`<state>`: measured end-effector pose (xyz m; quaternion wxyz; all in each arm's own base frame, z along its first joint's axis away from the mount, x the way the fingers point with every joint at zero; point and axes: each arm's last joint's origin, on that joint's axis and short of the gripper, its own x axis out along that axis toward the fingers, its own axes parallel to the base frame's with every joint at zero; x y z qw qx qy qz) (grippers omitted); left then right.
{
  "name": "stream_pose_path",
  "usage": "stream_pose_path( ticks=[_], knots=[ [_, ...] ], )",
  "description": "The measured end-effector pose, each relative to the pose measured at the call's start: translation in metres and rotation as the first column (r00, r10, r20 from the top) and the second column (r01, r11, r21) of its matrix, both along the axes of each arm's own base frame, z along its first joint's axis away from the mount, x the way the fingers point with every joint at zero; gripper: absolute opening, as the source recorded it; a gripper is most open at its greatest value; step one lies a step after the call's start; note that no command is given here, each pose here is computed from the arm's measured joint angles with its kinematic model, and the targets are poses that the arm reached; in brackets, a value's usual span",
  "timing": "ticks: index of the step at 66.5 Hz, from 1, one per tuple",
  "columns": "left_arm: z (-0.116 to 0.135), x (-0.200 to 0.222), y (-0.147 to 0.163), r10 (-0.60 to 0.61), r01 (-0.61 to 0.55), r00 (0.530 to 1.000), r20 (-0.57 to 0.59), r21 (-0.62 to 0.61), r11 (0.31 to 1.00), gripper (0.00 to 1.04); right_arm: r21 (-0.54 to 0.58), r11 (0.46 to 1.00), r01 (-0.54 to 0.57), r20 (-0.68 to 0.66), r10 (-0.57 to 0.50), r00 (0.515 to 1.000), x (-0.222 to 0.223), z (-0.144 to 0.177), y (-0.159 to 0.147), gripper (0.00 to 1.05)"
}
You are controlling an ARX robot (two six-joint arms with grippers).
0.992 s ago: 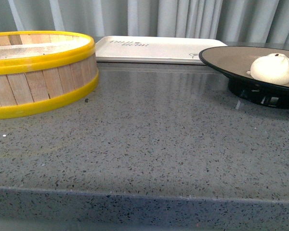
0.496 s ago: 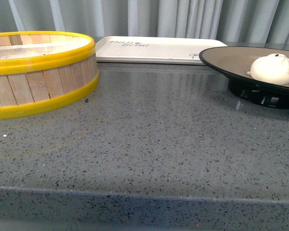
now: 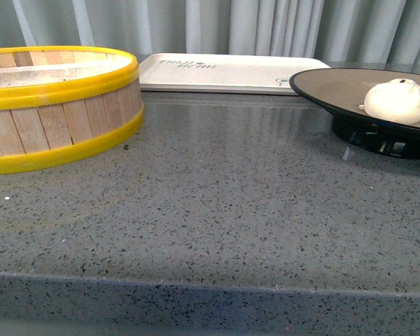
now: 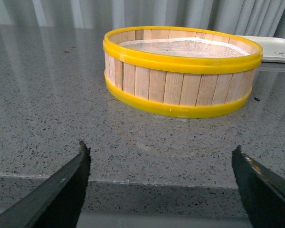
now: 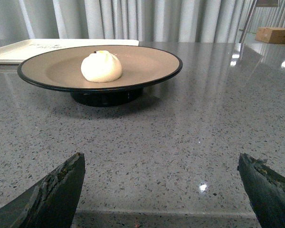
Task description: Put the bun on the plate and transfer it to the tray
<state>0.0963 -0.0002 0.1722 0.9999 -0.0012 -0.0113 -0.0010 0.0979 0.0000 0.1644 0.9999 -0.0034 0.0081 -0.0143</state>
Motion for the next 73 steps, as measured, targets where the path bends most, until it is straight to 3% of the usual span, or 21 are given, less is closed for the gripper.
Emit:
stream_pose_path(
  ticks=[4, 6, 12, 20, 25, 30, 33, 38, 43, 55, 65, 73],
  knots=[
    [0.000, 0.000, 0.000, 0.000, 0.000, 1.000, 0.000, 0.000, 1.000, 1.00, -0.049, 0.984, 0.171, -0.099, -0.175, 0.980, 0.002, 0.003, 0.000, 0.96],
    [0.000, 0.000, 0.000, 0.004, -0.004, 1.000, 0.000, 0.000, 1.000, 0.99, -0.069, 0.962, 0.265, -0.114, -0.272, 0.956, 0.005, 0.010, -0.001, 0.96],
    [0.000, 0.000, 0.000, 0.002, -0.002, 1.000, 0.000, 0.000, 1.000, 0.98, -0.027, 0.939, 0.342, -0.034, -0.343, 0.939, 0.019, 0.038, -0.008, 0.96],
    [0.000, 0.000, 0.000, 0.000, 0.000, 1.000, 0.000, 0.000, 1.000, 0.98, 0.165, 0.945, 0.284, 0.083, -0.300, 0.950, 0.047, 0.083, -0.026, 0.96],
    [0.000, 0.000, 0.000, 0.000, 0.000, 1.000, 0.000, 0.000, 1.000, 0.98, 0.273, 0.925, 0.263, 0.060, -0.290, 0.955, 0.063, 0.092, -0.037, 0.96],
    [0.000, 0.000, 0.000, 0.000, 0.000, 1.000, 0.000, 0.000, 1.000, 0.98, 0.424, 0.873, 0.240, -0.019, -0.257, 0.966, 0.082, 0.094, -0.050, 0.96],
    [0.000, 0.000, 0.000, 0.000, 0.000, 1.000, 0.000, 0.000, 1.000, 0.98, 0.552, 0.800, 0.235, -0.084, -0.227, 0.970, 0.094, 0.092, -0.057, 0.96],
    [0.000, 0.000, 0.000, 0.000, 0.000, 1.000, 0.000, 0.000, 1.000, 0.98, 0.671, 0.704, 0.230, -0.135, -0.190, 0.973, 0.105, 0.090, -0.064, 0.96],
    [0.000, 0.000, 0.000, 0.000, 0.000, 1.000, 0.000, 0.000, 1.000, 0.98, 0.788, 0.572, 0.227, -0.188, -0.128, 0.974, 0.117, 0.087, -0.068, 0.96],
    [0.000, 0.000, 0.000, 0.000, 0.000, 1.000, 0.000, 0.000, 1.000, 0.98, 0.887, 0.388, 0.251, -0.269, -0.007, 0.963, 0.134, 0.073, -0.066, 0.96],
    [0.000, 0.000, 0.000, 0.000, 0.000, 1.000, 0.000, 0.000, 1.000, 0.98, 0.915, 0.318, 0.246, -0.286, 0.083, 0.955, 0.144, 0.066, -0.054, 0.96],
    [0.000, 0.000, 0.000, 0.000, 0.000, 1.000, 0.000, 0.000, 1.000, 0.98, 0.927, 0.292, 0.237, -0.284, 0.129, 0.950, 0.154, 0.064, -0.050, 0.96]
  ],
)
